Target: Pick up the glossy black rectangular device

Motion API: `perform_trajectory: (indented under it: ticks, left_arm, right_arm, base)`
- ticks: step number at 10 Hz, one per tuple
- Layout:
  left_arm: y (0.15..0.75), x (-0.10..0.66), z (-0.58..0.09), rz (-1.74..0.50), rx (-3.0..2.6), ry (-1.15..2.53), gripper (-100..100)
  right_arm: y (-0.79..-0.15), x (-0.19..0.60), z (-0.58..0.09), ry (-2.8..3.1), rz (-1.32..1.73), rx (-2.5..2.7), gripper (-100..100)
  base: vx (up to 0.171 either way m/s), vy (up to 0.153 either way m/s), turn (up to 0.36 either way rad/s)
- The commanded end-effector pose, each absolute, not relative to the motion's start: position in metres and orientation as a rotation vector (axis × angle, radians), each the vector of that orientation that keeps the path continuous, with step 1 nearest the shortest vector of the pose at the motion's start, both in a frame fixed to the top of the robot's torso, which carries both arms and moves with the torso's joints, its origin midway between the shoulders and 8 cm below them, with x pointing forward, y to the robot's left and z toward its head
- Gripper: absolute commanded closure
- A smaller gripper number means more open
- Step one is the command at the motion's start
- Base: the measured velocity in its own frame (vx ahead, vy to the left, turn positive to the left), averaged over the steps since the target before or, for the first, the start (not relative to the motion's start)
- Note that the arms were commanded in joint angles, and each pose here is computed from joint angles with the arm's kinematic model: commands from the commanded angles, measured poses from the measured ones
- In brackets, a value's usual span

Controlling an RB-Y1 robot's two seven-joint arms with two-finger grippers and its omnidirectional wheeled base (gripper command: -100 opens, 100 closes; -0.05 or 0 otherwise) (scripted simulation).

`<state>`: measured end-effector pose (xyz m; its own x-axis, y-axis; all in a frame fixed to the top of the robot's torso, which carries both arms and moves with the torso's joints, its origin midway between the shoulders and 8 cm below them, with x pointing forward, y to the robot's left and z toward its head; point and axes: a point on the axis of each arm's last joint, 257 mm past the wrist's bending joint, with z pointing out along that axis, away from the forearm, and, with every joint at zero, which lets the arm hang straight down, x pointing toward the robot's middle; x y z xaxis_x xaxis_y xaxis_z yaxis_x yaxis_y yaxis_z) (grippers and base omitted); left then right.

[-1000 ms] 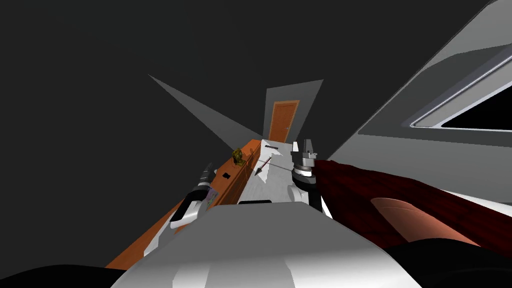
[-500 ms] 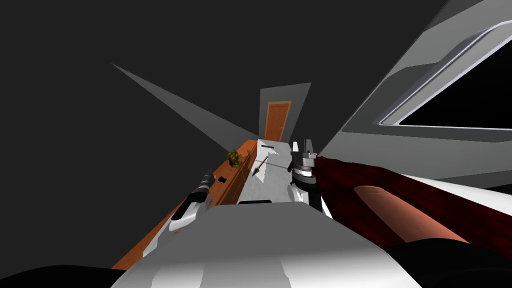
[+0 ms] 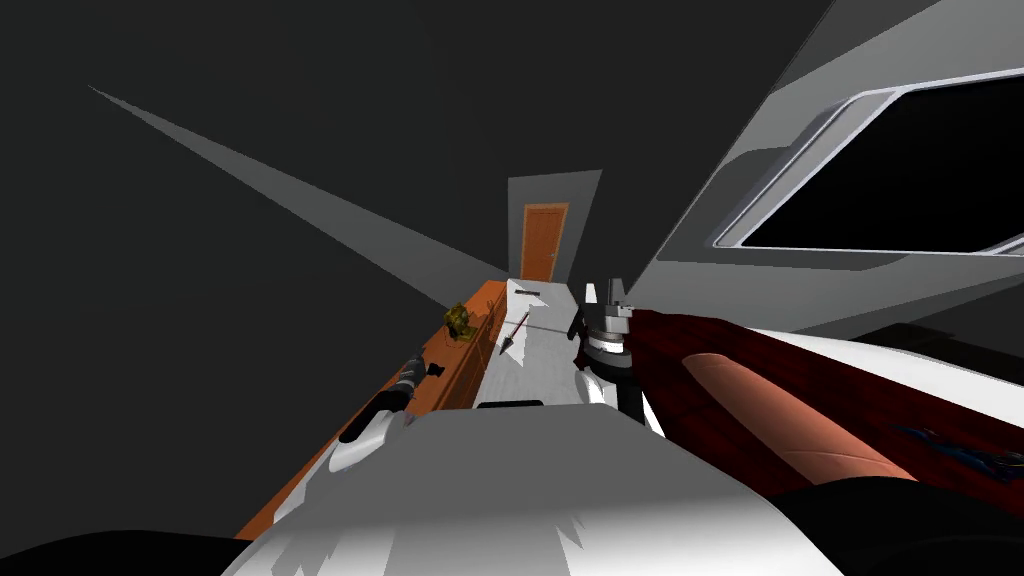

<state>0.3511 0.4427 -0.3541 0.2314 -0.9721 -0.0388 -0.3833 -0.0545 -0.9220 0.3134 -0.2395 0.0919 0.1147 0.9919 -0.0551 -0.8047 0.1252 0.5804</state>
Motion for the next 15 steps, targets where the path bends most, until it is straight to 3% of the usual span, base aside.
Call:
perform_trajectory:
  ticks: [1, 15]
  left_arm:
    - [0.448, 0.346, -0.369, -0.784, -1.641, 1.334, -100]
    - [0.501, 0.239, -0.498, -0.363, -1.936, 1.719, -100]
  right_arm:
    - [-0.239, 0.313, 0.092, 0.493, 1.388, 0.466, 0]
    - [-0.240, 0.313, 0.092, 0.493, 1.388, 0.466, 0]
  base:
    - [0.035, 0.016, -0.142]
    - [0.039, 0.020, -0.121]
